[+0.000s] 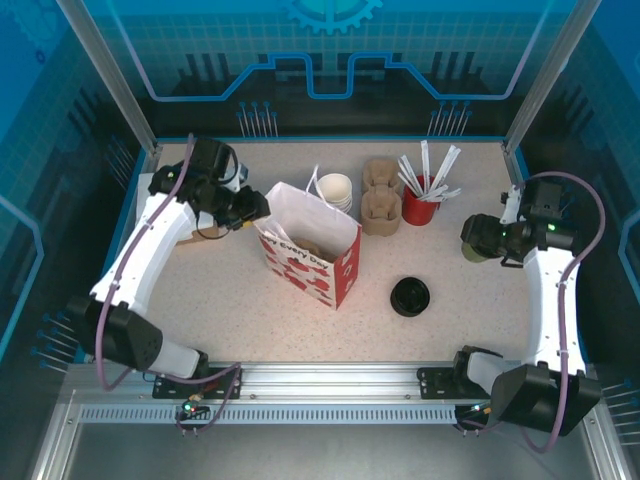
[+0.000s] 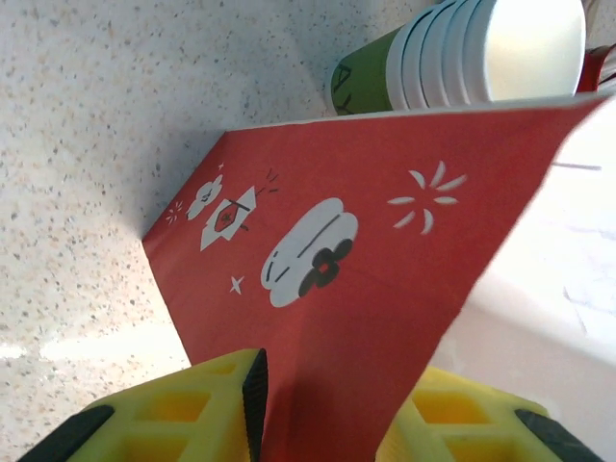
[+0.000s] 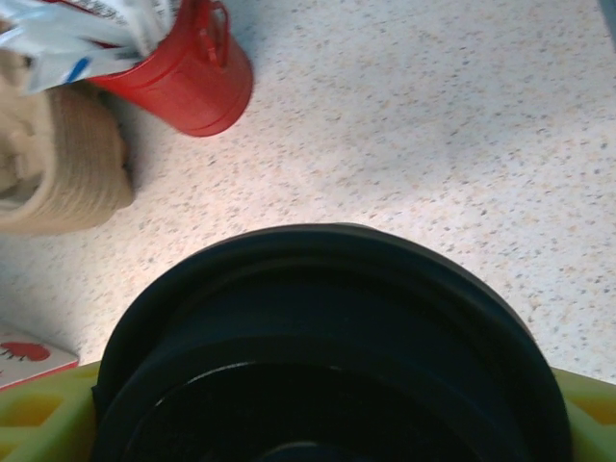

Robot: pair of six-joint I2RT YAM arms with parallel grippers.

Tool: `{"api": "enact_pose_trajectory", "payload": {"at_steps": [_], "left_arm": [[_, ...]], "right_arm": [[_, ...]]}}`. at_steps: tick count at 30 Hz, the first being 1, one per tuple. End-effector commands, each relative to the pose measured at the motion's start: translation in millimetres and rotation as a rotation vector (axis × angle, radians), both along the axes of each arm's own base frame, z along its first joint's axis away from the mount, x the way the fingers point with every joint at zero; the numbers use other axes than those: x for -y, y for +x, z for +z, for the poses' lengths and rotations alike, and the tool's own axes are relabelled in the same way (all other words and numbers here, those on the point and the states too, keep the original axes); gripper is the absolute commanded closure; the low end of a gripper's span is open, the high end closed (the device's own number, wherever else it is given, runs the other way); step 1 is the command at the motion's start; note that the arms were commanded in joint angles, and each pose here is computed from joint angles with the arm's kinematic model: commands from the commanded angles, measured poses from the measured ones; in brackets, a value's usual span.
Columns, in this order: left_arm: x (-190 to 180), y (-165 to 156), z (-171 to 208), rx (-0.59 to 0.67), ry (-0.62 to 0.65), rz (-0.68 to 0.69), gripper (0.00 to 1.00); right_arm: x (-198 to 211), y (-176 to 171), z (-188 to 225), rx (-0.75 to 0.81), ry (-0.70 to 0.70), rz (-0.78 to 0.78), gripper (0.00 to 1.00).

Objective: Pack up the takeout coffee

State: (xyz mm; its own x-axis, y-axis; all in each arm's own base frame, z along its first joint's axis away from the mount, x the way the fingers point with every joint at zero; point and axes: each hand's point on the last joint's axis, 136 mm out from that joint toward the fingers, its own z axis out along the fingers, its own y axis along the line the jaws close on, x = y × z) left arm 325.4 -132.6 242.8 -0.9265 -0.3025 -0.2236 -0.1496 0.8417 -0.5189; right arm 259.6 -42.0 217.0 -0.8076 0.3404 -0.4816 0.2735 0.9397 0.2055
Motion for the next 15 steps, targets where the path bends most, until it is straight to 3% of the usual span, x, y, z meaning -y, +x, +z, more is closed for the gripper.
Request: {"api": "enact_pose_trajectory", "payload": {"at_steps": [1, 12, 15], "left_arm": [[4, 8, 9, 0.048, 0.034, -0.150, 0.67], [26, 40, 15, 0.185, 0.029, -0.404, 0.91], [30, 46, 17, 0.203, 0.026, -0.436, 0.89]], "right_arm": [[-27, -16, 9, 0.004, 0.081, 0.085, 0.21], [-107, -36, 76, 0.133, 0.292, 0.299, 0.23], [-124, -37, 94, 0.163, 0.311, 0.342, 0.23]]}}
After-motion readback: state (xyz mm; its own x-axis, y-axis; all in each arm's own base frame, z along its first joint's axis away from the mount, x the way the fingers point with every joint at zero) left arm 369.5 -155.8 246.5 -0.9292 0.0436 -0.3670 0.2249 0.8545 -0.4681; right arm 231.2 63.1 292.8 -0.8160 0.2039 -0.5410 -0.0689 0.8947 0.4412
